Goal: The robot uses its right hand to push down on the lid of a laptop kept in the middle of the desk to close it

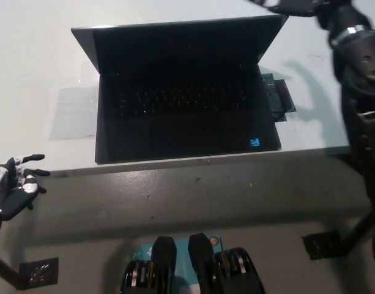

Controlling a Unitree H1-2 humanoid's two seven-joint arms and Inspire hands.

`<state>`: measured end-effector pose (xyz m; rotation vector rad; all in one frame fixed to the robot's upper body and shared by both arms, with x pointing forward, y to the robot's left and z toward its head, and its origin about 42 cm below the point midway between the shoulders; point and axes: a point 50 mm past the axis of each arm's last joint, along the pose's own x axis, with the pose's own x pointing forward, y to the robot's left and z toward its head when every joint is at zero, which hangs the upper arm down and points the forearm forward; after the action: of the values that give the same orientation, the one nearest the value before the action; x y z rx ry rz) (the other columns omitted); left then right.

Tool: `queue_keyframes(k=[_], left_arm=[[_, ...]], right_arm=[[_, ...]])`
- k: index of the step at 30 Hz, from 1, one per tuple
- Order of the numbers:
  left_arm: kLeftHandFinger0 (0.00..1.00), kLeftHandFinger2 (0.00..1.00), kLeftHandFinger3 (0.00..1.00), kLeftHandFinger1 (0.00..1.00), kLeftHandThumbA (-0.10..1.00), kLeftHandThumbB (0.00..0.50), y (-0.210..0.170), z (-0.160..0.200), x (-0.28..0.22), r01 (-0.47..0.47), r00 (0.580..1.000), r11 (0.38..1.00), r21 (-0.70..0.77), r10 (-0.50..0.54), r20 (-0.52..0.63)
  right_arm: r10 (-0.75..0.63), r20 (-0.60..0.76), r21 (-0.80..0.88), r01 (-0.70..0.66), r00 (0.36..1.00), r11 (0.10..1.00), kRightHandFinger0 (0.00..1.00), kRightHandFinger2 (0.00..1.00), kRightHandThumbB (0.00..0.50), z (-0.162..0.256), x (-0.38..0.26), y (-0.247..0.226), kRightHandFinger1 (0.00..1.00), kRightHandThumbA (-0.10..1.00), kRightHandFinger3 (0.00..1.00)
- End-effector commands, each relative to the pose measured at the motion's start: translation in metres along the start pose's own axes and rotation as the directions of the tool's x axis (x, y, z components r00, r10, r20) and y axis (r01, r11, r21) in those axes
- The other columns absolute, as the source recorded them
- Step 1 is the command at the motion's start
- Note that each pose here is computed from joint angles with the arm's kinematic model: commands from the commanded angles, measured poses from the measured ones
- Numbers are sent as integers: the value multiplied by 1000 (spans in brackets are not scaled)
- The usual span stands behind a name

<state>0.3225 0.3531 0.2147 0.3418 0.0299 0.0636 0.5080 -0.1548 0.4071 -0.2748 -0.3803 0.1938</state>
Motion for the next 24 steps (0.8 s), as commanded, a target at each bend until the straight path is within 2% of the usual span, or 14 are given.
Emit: queue_keyframes(k=[1, 3, 5, 9, 11, 12, 15, 18, 24], left_arm=[[354, 591, 701, 457, 9, 2, 11, 18, 7, 13, 999, 998, 54, -15, 40], [378, 602, 725, 461, -13, 0, 9, 20, 10, 24, 999, 998, 55, -27, 46], [383, 599, 723, 461, -15, 0, 10, 25, 14, 24, 998, 997, 67, -27, 51], [392, 598, 725, 464, -18, 3, 9, 29, 17, 31, 998, 996, 84, -35, 57], [369, 620, 717, 470, 6, 3, 7, 31, 18, 36, 998, 996, 87, -40, 53], [359, 608, 715, 459, 2, 2, 6, 32, 19, 39, 997, 996, 84, -44, 56], [369, 609, 714, 468, -11, 0, 6, 34, 20, 39, 997, 995, 88, -45, 59], [388, 632, 723, 484, -19, 0, 5, 37, 22, 38, 997, 996, 84, -44, 70], [404, 647, 733, 505, -17, 0, 6, 39, 24, 43, 996, 995, 88, -50, 76]], right_arm=[[29, 154, -76, -17, 988, 997, 1000, 856, 262, 41, 25, 8, 872, 1000, 943], [49, 161, -101, -33, 986, 994, 927, 837, 224, 42, 32, 12, 850, 1000, 918], [77, 138, -128, -60, 987, 990, 940, 838, 271, 45, 43, 19, 865, 1000, 917], [94, 118, -130, -78, 989, 988, 942, 824, 259, 43, 49, 24, 858, 1000, 908], [121, 101, -166, -103, 987, 981, 925, 794, 258, 29, 54, 31, 828, 1000, 880], [124, 88, -167, -108, 988, 980, 910, 793, 292, 23, 55, 33, 825, 1000, 870], [137, 55, -202, -123, 989, 972, 894, 770, 305, 11, 61, 40, 795, 1000, 856], [150, 41, -216, -138, 988, 967, 927, 772, 301, 4, 63, 41, 807, 1000, 867], [124, -23, -125, -126, 992, 984, 888, 802, 265, -30, 54, 44, 814, 1000, 897]])
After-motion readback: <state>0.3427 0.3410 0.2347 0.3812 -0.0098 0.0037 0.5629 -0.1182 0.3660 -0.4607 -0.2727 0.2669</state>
